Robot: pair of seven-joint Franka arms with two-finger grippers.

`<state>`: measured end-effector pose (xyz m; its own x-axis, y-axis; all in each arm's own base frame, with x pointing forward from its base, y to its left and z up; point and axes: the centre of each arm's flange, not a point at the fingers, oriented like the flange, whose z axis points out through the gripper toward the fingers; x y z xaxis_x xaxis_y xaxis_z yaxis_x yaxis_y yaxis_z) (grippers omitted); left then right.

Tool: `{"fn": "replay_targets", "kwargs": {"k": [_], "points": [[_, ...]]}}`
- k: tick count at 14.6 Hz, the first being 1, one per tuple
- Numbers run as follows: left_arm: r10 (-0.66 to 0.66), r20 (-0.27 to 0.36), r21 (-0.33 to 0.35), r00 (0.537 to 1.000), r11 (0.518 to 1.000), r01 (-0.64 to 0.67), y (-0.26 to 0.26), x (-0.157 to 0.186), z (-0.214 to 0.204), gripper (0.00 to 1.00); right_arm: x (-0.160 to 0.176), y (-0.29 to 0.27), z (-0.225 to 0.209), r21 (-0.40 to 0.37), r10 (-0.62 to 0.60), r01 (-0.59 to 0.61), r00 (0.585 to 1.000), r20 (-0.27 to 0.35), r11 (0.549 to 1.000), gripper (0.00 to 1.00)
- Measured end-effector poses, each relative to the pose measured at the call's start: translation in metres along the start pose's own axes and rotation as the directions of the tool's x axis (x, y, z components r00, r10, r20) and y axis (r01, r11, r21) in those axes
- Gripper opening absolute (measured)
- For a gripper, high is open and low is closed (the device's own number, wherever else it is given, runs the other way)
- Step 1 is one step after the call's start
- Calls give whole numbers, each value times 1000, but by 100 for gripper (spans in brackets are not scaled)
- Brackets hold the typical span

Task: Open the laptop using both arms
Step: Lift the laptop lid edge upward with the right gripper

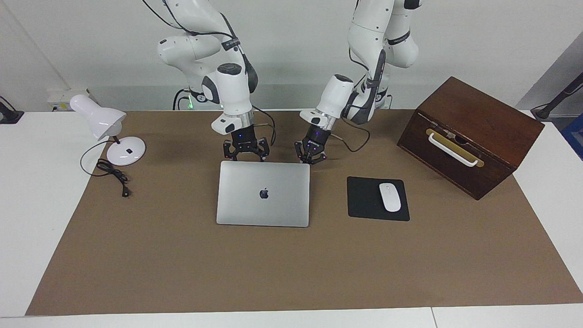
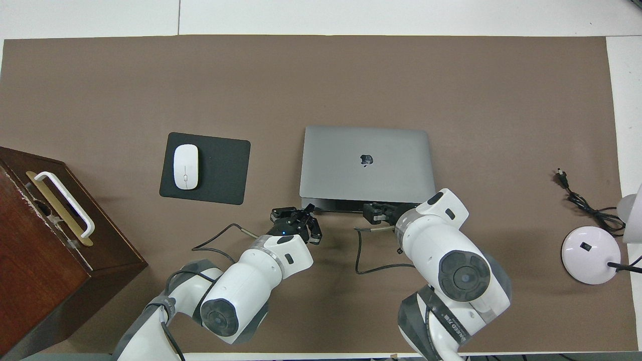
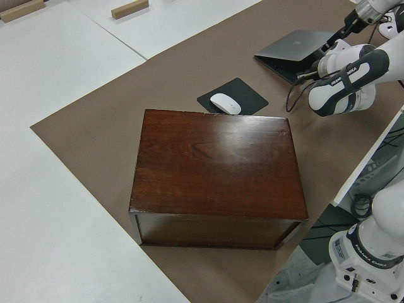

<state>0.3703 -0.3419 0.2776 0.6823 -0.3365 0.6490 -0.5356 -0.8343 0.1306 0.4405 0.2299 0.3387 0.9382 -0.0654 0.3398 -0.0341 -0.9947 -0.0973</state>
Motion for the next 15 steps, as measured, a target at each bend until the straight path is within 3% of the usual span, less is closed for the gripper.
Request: {"fn": "replay_targets", "kwargs": {"k": [6, 15], "points": [[-3, 4, 2, 1000, 1000, 3, 0, 1, 14, 1, 11, -4, -5, -11, -2, 2, 1000, 2, 1000, 100], [-3, 2, 2, 1000, 1000, 3, 0, 2, 15, 1, 61, -9, -24, -42, -24, 23, 1000, -11, 999, 100]]}}
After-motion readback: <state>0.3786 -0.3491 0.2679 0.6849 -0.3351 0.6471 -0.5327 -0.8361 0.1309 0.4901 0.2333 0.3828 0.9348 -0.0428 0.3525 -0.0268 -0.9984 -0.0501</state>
